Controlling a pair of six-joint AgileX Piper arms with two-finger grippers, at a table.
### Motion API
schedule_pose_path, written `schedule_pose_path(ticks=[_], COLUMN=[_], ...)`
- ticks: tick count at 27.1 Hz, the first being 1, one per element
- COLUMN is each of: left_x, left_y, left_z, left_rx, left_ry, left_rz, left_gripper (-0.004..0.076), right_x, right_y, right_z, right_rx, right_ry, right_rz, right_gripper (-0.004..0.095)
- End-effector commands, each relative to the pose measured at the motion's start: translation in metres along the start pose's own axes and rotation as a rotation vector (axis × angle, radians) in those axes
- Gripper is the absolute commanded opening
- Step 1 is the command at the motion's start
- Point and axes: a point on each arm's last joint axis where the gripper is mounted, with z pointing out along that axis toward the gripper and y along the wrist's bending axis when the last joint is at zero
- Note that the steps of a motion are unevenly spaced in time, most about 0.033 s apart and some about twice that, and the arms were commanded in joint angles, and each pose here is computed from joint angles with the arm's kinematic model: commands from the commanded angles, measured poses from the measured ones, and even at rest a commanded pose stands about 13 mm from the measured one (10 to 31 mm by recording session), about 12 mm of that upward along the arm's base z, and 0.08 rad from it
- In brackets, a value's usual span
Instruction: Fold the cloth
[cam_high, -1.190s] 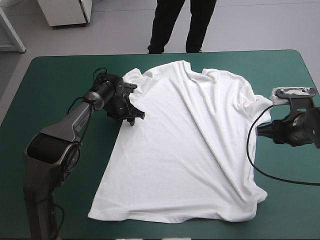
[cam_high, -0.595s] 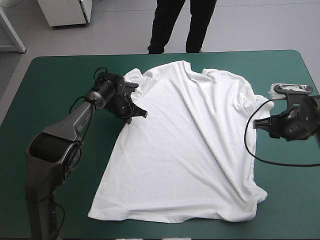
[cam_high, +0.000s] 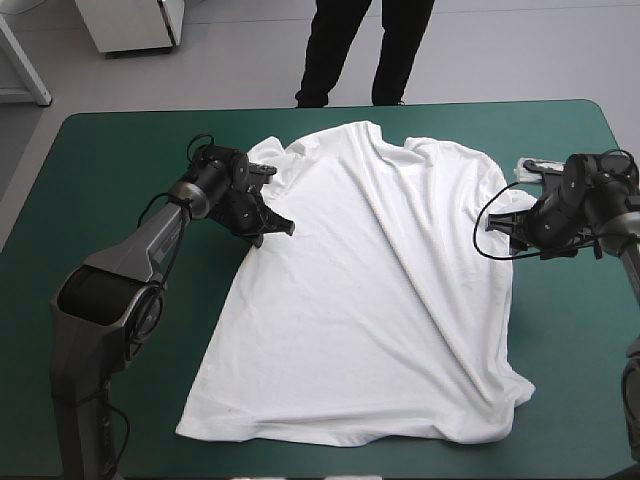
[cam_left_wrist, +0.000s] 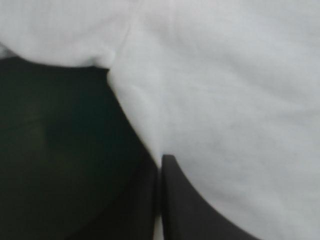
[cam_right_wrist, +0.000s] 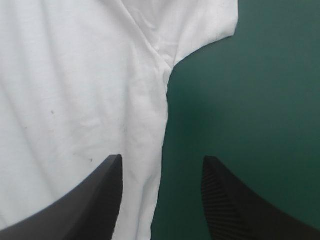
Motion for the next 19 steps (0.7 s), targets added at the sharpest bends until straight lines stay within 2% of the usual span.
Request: schedule_pose_path(ticks=[1,11,19], left_x=[-0.003,-0.004,-0.006], left_y=[-0.001,-0.001,-0.001], left_z=[-0.014,-0.014,-0.014], left_rx=[0.007,0.011,0.011], left_ry=[-0.053,-0.063,-0.082], left_rz=[-0.008,-0.01,-0.01], left_gripper=[-0.0022,-0.0022,-0.0022], right_x=[-0.012,-0.022,-0.021], right_y=[-0.003,-0.001,0.013], right_z=[0.006,0.06,0.088], right_rx=[0.005,0.0,-0.008], right_ry=[-0.029,0.057,0.104], right_rz=[-0.02,-0.015,-0.049], right_gripper=[0.0475,0.0475,0.0473])
